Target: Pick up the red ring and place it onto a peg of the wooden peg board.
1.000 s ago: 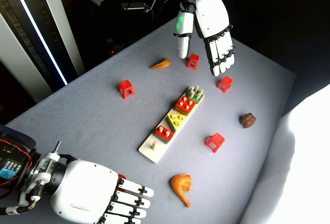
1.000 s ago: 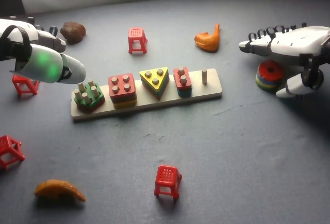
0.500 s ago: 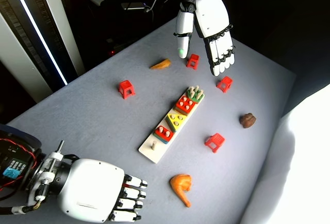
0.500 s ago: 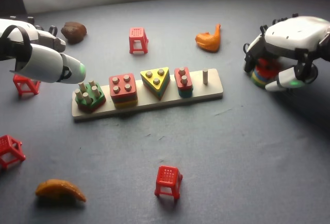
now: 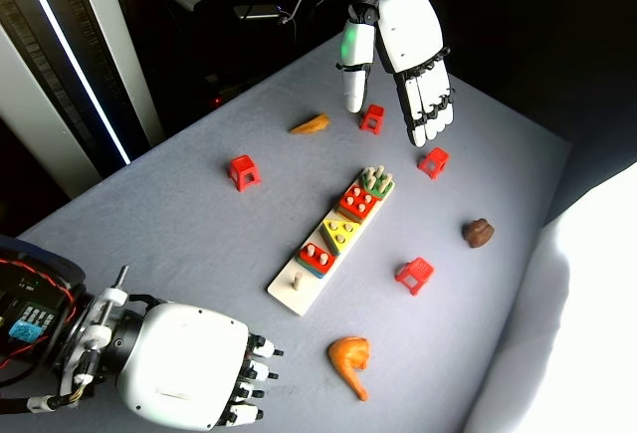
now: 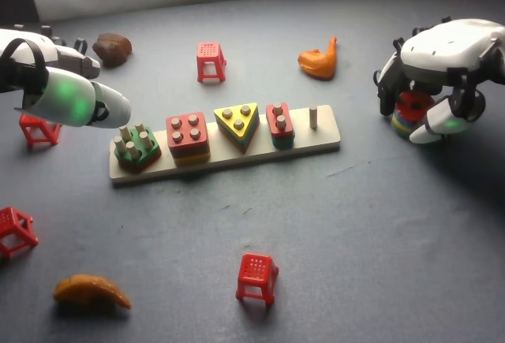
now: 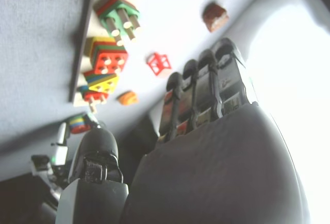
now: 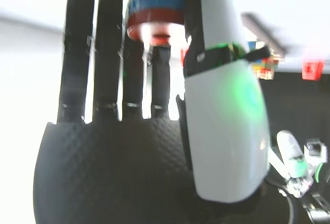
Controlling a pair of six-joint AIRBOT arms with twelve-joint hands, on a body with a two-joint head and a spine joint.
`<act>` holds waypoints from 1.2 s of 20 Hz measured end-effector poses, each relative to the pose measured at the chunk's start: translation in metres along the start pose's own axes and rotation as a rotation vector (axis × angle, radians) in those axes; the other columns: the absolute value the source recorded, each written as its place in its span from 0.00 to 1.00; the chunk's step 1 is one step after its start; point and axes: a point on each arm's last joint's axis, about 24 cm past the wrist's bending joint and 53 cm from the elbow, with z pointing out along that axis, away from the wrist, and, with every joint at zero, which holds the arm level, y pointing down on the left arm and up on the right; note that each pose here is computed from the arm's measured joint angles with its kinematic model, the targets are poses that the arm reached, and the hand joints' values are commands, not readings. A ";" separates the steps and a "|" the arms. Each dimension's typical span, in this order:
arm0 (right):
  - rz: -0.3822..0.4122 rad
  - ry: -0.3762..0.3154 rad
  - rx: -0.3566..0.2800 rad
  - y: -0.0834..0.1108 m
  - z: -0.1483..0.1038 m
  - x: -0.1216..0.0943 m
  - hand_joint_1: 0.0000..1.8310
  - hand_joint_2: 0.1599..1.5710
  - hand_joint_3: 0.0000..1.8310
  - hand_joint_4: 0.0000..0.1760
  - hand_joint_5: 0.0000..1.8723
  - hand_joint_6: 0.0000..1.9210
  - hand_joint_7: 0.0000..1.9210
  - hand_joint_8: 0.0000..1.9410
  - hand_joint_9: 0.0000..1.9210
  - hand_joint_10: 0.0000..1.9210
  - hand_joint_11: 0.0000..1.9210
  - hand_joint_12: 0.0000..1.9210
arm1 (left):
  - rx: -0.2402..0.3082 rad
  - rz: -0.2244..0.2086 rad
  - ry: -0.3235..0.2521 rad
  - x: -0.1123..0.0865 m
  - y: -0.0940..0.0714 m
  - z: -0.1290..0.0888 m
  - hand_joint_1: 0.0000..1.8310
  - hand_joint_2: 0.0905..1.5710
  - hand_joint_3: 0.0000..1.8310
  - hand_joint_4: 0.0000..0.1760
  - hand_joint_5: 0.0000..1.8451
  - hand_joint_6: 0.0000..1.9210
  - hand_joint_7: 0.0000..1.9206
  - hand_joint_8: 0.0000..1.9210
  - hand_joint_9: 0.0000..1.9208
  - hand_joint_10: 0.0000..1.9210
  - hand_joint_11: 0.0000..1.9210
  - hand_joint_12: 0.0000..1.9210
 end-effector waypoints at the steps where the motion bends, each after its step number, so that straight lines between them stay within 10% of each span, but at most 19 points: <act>1: 0.004 0.012 -0.006 0.005 0.001 -0.001 0.66 0.70 0.00 0.00 0.49 0.62 0.50 0.48 0.58 0.00 0.35 0.59 | 0.000 0.000 0.000 0.000 -0.001 0.001 0.00 0.81 0.00 0.00 0.05 0.00 0.03 0.00 0.02 0.00 0.01 0.01; 4: 0.046 0.023 -0.043 0.029 0.004 -0.013 0.66 0.70 0.00 0.00 0.49 0.62 0.48 0.51 0.57 0.00 0.35 0.58 | 0.010 0.001 -0.001 0.000 -0.005 0.002 0.00 0.80 0.00 0.00 0.06 0.00 0.04 0.00 0.02 0.00 0.02 0.01; 5: 0.050 0.035 -0.056 0.038 0.005 -0.013 0.73 0.67 0.00 0.00 0.51 0.54 0.54 0.41 0.49 0.49 0.37 0.60 | 0.010 0.000 0.000 0.000 -0.005 0.002 0.00 0.81 0.00 0.00 0.06 0.00 0.04 0.00 0.03 0.00 0.02 0.01; 9: 0.045 0.095 -0.105 0.070 0.011 -0.002 0.67 0.68 0.00 0.00 0.51 0.58 0.51 0.45 0.55 0.06 0.36 0.59 | 0.006 0.000 0.000 0.000 -0.004 0.002 0.00 0.80 0.00 0.00 0.05 0.00 0.04 0.00 0.02 0.00 0.01 0.01; 15: -0.016 0.057 -0.202 0.124 0.018 -0.016 0.66 0.70 0.00 0.00 0.50 0.61 0.49 0.49 0.56 0.02 0.35 0.58 | 0.006 0.000 0.000 0.000 -0.004 0.002 0.00 0.80 0.00 0.00 0.06 0.01 0.05 0.01 0.04 0.00 0.02 0.02; 24: -0.113 0.087 -0.209 0.122 0.020 0.016 0.66 0.71 0.00 0.00 0.49 0.62 0.47 0.52 0.56 0.00 0.33 0.63 | 0.005 -0.001 -0.001 -0.001 -0.003 0.002 0.00 0.81 0.00 0.00 0.05 0.00 0.04 0.00 0.02 0.00 0.00 0.02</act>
